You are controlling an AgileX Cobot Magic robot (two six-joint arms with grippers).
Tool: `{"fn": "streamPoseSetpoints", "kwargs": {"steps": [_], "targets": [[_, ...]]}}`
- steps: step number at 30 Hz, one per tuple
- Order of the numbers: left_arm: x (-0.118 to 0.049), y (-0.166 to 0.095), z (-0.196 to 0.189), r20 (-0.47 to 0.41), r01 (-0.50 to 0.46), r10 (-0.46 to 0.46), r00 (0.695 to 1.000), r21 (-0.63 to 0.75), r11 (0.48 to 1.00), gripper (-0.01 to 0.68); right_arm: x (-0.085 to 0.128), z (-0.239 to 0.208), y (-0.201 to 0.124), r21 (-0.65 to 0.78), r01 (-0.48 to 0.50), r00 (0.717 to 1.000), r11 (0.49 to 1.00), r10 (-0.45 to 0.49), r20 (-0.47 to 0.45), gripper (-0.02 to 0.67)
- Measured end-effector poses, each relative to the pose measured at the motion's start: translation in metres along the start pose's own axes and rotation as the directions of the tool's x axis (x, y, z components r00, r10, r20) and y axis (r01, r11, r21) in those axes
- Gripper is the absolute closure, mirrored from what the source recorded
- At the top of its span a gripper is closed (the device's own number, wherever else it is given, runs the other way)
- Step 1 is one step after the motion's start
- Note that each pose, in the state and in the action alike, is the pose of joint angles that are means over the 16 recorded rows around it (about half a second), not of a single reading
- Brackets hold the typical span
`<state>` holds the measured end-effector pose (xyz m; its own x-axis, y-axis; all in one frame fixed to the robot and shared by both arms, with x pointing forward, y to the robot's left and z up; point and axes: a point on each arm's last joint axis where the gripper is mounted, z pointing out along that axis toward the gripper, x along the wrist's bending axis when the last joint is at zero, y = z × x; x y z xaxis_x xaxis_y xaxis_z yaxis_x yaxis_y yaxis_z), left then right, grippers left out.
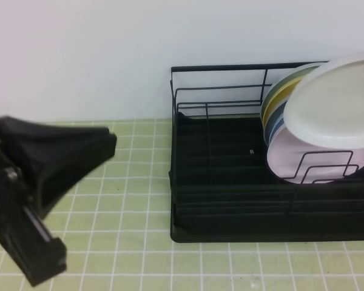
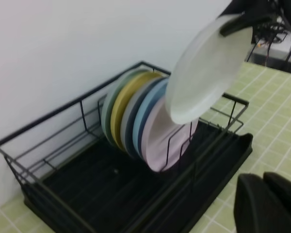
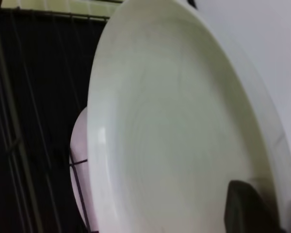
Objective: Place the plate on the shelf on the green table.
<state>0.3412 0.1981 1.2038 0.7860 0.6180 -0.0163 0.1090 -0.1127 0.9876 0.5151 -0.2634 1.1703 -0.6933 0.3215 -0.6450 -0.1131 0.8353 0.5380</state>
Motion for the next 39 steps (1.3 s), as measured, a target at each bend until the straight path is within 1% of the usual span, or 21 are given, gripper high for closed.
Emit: {"fn": "streamPoseSetpoints", "kwargs": {"steps": [5,14,23,32,35,39], "targets": [[0.004,-0.018,0.008,-0.025,0.029,-0.028,0.999,0.035,0.999,0.674,-0.007,0.020,-0.006,0.018,0.077,0.996,0.997,-0.076,-0.051,0.561],[0.008,-0.035,0.015,-0.047,0.074,-0.072,0.996,0.051,0.996,0.674,-0.008,0.050,-0.018,0.040,0.141,0.985,0.989,-0.136,-0.104,0.561],[0.008,-0.039,0.017,-0.051,0.086,-0.084,0.995,0.054,0.995,0.674,-0.006,0.070,-0.032,0.069,0.140,0.981,0.988,-0.129,-0.147,0.561],[0.008,-0.038,0.017,-0.052,0.086,-0.084,0.995,0.053,0.995,0.674,-0.003,0.084,-0.041,0.080,0.108,0.978,0.991,-0.091,-0.186,0.558],[0.008,-0.038,0.017,-0.052,0.086,-0.084,0.995,0.053,0.995,0.674,-0.002,0.087,-0.042,0.081,0.086,0.978,0.993,-0.069,-0.194,0.547],[0.008,-0.038,0.017,-0.052,0.086,-0.084,0.995,0.053,0.995,0.674,-0.001,0.089,-0.043,0.083,0.055,0.978,0.995,-0.037,-0.205,0.505]]}}
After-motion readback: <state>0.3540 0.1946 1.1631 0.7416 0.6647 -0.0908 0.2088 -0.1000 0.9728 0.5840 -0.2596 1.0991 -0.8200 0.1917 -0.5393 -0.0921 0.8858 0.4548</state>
